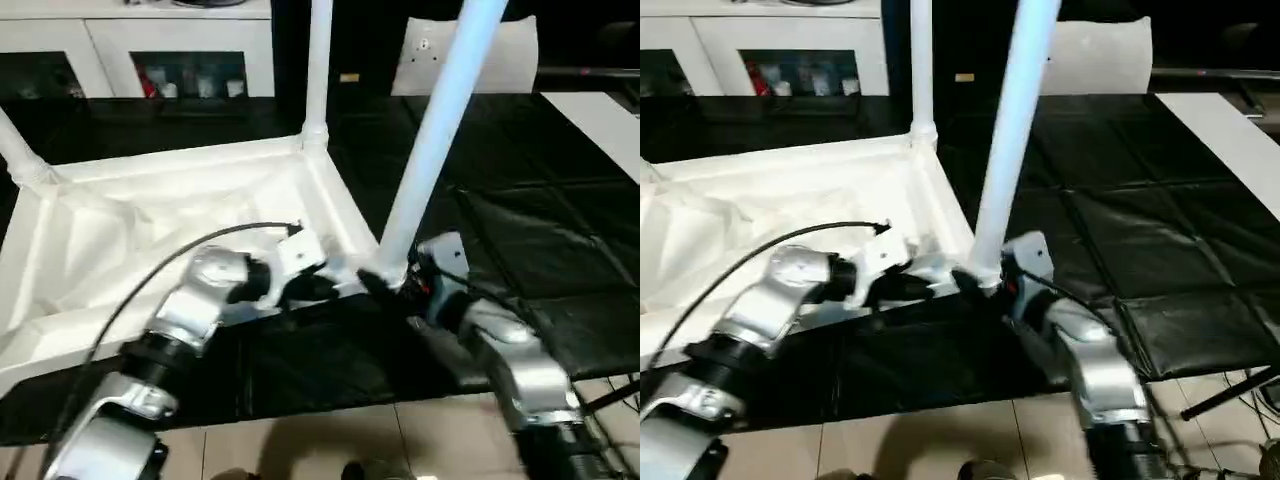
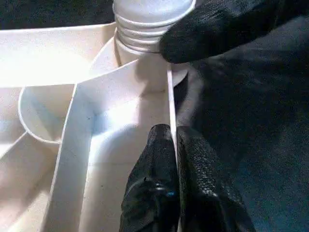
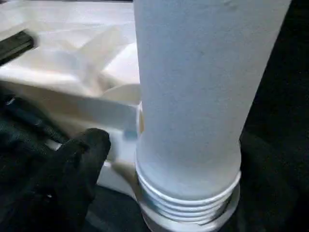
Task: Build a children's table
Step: Rotate leg to tighten
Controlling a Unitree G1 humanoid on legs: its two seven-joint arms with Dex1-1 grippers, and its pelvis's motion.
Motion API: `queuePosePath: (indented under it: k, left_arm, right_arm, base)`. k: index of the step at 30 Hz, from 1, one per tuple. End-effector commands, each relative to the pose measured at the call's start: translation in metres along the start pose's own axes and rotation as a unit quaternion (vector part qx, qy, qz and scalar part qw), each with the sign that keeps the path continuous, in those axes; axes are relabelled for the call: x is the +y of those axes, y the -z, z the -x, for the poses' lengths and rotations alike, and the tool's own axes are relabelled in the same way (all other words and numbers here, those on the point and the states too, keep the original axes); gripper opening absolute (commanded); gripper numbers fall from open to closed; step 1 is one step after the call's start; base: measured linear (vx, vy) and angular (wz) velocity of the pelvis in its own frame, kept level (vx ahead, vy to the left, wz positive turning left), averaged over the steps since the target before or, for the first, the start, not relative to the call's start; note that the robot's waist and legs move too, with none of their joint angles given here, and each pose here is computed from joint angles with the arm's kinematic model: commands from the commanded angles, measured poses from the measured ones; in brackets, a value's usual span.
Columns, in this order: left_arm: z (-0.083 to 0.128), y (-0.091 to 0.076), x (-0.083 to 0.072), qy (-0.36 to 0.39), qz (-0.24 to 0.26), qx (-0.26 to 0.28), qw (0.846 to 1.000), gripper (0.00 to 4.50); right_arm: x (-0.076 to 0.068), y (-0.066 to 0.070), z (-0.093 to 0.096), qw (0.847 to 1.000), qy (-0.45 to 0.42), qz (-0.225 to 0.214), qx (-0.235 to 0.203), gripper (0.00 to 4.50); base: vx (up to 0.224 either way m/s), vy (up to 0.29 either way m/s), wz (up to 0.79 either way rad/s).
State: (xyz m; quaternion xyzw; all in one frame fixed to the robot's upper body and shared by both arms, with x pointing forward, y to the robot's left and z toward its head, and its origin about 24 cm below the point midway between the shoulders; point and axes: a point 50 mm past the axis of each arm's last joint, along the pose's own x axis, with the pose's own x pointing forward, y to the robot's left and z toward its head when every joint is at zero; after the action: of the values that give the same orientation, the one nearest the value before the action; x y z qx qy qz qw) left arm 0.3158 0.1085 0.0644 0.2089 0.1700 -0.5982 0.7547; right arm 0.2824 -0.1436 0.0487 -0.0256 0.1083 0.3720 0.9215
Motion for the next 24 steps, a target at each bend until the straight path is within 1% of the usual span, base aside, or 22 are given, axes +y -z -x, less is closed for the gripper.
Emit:
queuePosePath:
  k: [1,4,7,11,14,16,18,19,21,22,23,24]
  left_arm:
    - [-0.001,0.002,-0.009,0.065,-0.016,-0.009,0.998,0.0]
    - [0.006,0.005,-0.009,0.094,-0.025,-0.003,0.995,0.0]
    - [0.012,0.009,-0.009,0.124,-0.037,0.016,0.991,0.0]
    - [0.02,0.012,-0.009,0.175,-0.055,0.037,0.982,0.0]
    - [0.022,0.012,-0.009,0.189,-0.062,0.04,0.979,0.0]
    - [0.023,0.011,-0.009,0.212,-0.073,0.045,0.973,0.0]
    - [0.023,0.011,-0.01,0.221,-0.076,0.048,0.971,0.0]
    - [0.022,0.011,-0.01,0.224,-0.077,0.048,0.97,0.0]
    - [0.022,0.01,-0.01,0.229,-0.082,0.05,0.969,0.0]
    - [0.022,0.01,-0.009,0.231,-0.083,0.05,0.968,0.0]
    - [0.022,0.01,-0.009,0.233,-0.086,0.05,0.967,0.0]
    - [0.022,0.01,-0.009,0.234,-0.086,0.051,0.967,0.0]
  right_arm:
    - [0.006,-0.008,0.005,0.996,-0.082,0.022,-0.013,4.44]
    - [0.002,-0.01,0.013,0.992,-0.122,0.035,-0.004,4.44]
    - [0.0,-0.011,0.018,0.986,-0.158,0.049,0.011,4.44]
    - [-0.002,-0.011,0.022,0.97,-0.223,0.087,0.039,4.44]
    - [-0.002,-0.011,0.023,0.966,-0.238,0.093,0.041,4.44]
    - [-0.004,-0.013,0.021,0.959,-0.263,0.094,0.042,4.44]
    - [-0.004,-0.014,0.02,0.957,-0.271,0.094,0.043,4.15]
    - [-0.004,-0.014,0.02,0.956,-0.273,0.094,0.044,4.15]
    - [-0.005,-0.016,0.018,0.955,-0.277,0.098,0.042,3.9]
    - [-0.005,-0.016,0.018,0.953,-0.282,0.102,0.042,3.9]
    - [-0.003,-0.016,0.017,0.949,-0.292,0.108,0.045,3.68]
    - [-0.003,-0.015,0.017,0.948,-0.295,0.109,0.047,3.68]
  base:
    - [0.0,0.0,0.0]
    - [0.0,0.0,0.0]
    - [0.0,0.0,0.0]
    - [0.0,0.0,0.0]
    - [0.0,0.0,0.0]
    - [0.0,0.0,0.0]
    - [0.0,0.0,0.0]
    - [0.0,0.0,0.0]
    - [0.0,0.0,0.0]
    - [0.0,0.0,0.0]
    - [0.0,0.0,0.0]
    - [0.0,0.0,0.0]
